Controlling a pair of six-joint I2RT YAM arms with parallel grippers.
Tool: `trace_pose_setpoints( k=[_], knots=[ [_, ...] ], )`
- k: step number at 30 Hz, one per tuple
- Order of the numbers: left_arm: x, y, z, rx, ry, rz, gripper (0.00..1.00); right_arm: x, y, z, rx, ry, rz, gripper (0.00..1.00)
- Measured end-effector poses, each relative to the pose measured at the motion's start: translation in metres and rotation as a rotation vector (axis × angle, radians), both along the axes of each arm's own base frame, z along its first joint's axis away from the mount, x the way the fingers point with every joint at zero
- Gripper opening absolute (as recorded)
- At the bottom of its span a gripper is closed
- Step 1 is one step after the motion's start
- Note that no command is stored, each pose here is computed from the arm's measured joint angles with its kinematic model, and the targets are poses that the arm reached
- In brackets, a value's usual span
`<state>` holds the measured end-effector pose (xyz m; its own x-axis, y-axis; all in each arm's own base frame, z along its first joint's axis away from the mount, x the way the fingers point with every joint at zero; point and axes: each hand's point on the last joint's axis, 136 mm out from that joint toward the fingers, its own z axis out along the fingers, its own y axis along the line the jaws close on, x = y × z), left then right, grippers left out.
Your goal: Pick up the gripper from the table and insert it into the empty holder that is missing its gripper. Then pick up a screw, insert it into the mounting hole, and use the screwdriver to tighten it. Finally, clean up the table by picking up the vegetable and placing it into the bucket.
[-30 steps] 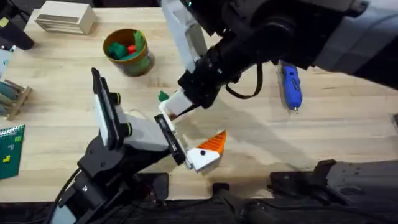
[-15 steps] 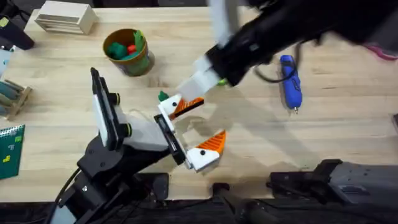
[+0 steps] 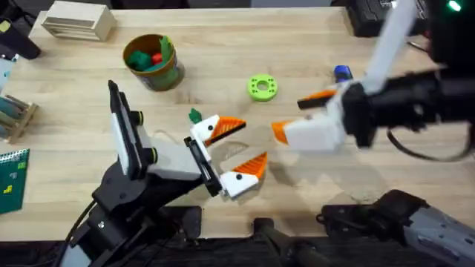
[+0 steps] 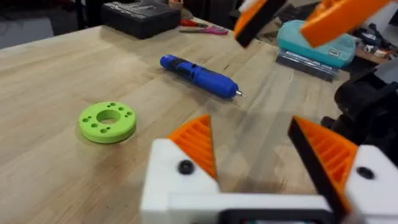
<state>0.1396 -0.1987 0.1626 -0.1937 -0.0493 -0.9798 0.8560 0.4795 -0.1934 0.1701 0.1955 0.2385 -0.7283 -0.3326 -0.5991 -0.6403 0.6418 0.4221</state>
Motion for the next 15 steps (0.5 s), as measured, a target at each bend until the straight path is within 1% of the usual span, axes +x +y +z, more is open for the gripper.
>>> trace_pose_setpoints(
  k=[3, 4, 5, 7, 10, 13, 15],
  knots=[
    [0.000, 0.000, 0.000, 0.000, 0.001, 0.000, 0.582, -0.016, -0.006, 0.004, 0.026, -0.008, 0.005, 0.976],
    [0.000, 0.000, 0.000, 0.000, 0.000, 0.000, 0.487, -0.018, -0.008, 0.008, 0.037, -0.021, 0.007, 0.977],
    [0.000, 0.000, 0.000, 0.000, 0.000, 0.001, 0.343, -0.020, -0.008, 0.011, 0.046, -0.033, 0.009, 0.975],
    [0.003, 0.002, 0.000, 0.003, -0.003, 0.020, 0.008, -0.022, -0.009, 0.015, 0.058, -0.043, 0.010, 0.977],
    [0.005, 0.003, 0.000, 0.004, -0.003, 0.031, 0.006, -0.020, -0.008, 0.013, 0.052, -0.038, 0.007, 0.977],
    [0.007, 0.004, -0.001, 0.005, -0.003, 0.050, 0.005, -0.007, -0.022, -0.004, -0.040, -0.013, -0.074, 0.978],
    [0.008, 0.005, -0.001, 0.005, -0.003, 0.054, 0.005, 0.006, -0.037, -0.017, -0.106, 0.012, -0.152, 0.976]
  ],
)
